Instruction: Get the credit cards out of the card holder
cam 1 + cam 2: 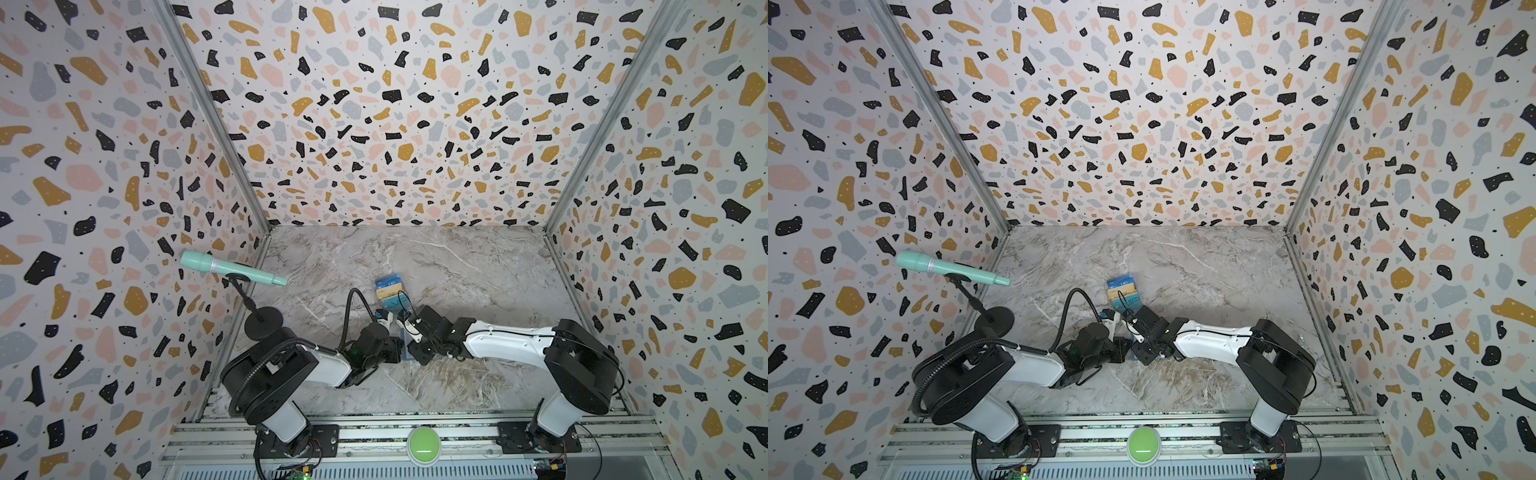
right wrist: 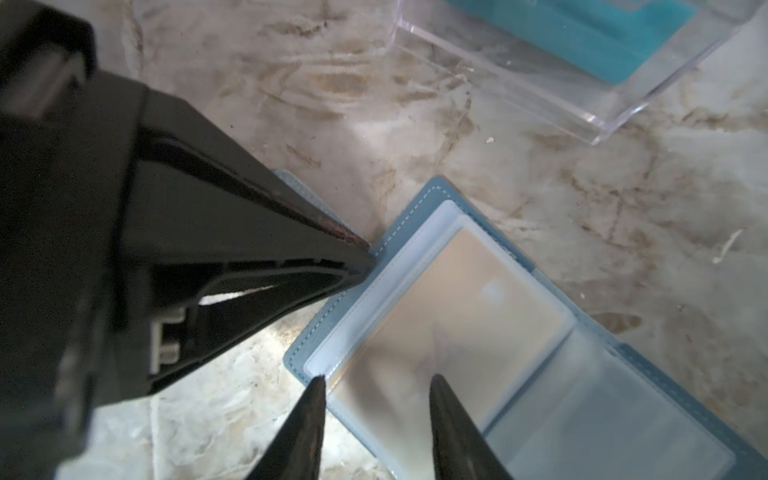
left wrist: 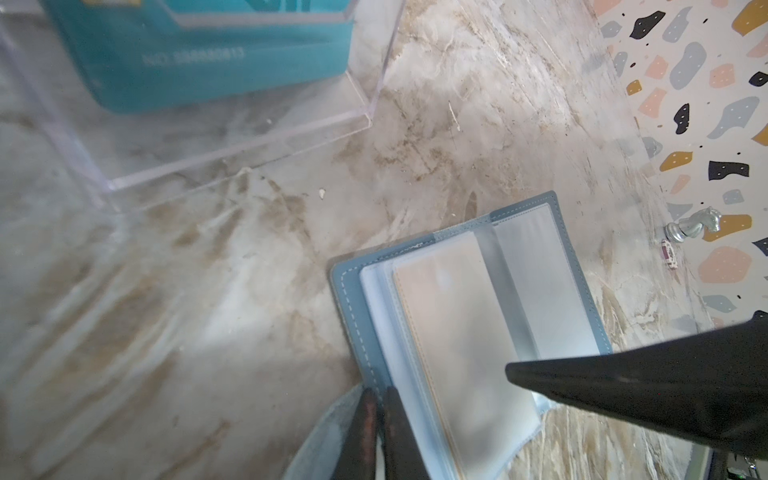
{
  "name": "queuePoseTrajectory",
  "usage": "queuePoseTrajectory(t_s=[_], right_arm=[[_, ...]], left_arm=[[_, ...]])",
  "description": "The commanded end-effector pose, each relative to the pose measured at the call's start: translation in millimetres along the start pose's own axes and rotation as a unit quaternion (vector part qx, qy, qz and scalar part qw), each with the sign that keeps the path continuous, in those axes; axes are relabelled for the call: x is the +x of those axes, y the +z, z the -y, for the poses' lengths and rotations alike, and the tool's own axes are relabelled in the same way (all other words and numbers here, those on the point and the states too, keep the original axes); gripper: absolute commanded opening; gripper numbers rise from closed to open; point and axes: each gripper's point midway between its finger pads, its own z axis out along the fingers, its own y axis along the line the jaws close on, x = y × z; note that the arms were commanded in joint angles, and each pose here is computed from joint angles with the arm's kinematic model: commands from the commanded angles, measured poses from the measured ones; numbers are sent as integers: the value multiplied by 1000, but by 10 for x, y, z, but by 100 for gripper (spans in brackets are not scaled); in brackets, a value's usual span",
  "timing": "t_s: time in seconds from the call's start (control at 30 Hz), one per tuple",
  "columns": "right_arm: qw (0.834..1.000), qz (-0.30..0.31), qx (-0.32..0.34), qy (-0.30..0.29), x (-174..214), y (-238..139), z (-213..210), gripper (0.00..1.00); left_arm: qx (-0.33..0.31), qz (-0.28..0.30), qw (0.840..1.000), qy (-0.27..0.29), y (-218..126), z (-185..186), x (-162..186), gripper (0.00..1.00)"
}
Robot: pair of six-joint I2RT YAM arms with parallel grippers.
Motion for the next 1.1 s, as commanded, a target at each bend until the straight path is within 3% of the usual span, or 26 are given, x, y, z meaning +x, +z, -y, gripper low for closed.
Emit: queuePoseTrajectory(t_s=[0.0, 0.37, 1.07], right_arm=[[1000, -6, -9, -9, 40, 56, -43, 45], [997, -55, 47, -20, 299, 195, 153, 45], [994, -64, 84, -17, 347, 47, 311, 38]], left_arm=[[-37, -39, 999, -3, -12, -252, 253, 9], [-37, -39, 999, -5, -13, -260, 249, 9], [-40, -40, 998, -3, -12, -272, 238, 9]])
